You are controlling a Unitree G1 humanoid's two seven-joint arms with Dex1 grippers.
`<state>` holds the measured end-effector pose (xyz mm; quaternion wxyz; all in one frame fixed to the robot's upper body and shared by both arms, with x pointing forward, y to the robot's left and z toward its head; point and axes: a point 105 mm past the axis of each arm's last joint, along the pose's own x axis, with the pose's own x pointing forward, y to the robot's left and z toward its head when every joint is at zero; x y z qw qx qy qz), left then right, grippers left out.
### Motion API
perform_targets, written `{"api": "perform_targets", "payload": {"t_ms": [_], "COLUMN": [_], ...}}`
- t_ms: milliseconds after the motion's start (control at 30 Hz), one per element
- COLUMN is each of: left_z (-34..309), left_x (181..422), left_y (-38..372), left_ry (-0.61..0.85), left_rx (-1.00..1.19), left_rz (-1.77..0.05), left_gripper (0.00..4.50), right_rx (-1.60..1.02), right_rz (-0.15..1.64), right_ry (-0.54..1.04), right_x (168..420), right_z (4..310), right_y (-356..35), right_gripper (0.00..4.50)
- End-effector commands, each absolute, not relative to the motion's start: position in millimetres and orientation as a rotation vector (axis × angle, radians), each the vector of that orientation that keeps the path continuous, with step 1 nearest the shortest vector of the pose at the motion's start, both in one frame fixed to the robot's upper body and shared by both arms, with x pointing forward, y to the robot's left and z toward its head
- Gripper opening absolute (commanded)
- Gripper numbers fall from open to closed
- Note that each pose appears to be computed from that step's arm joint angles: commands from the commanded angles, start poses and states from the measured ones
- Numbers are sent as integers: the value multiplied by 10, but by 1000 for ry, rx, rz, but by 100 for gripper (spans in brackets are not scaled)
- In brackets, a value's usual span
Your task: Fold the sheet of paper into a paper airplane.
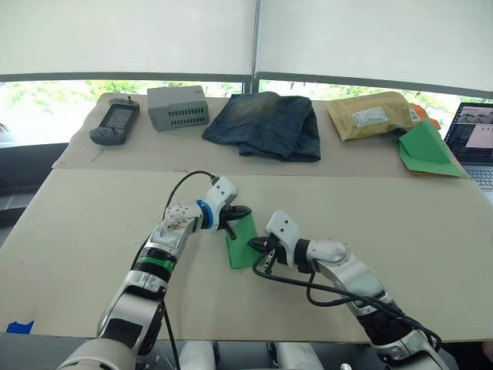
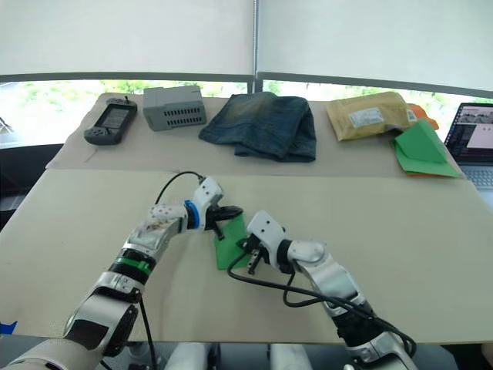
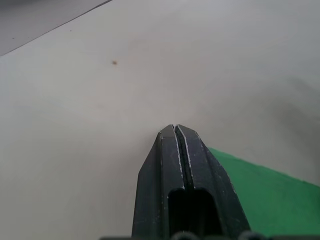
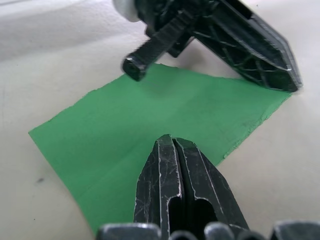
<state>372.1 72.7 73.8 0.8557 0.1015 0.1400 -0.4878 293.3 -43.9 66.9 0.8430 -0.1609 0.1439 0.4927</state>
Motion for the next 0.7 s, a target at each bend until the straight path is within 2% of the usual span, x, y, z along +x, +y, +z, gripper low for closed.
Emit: {"api": "perform_targets", "payload": {"t_ms": [33, 367, 700], "left_z": [617, 501, 618], "left_x": [3594, 3206, 3037], "left_y": [754, 970, 1060], "left_ry": [347, 410, 443], "left_rx": [242, 296, 232], "left_rz": [-1060, -1120, -1121], "left_gripper": [0, 0, 0], "right_rx": [-342, -347, -346], "right_rz": [1050, 1068, 1079], "right_ry": [440, 445, 450], "right_x": [2831, 2856, 2849], "right_z": [389, 378, 366], "right_y": [-521, -483, -485], "right_gripper": [5, 5, 5]}}
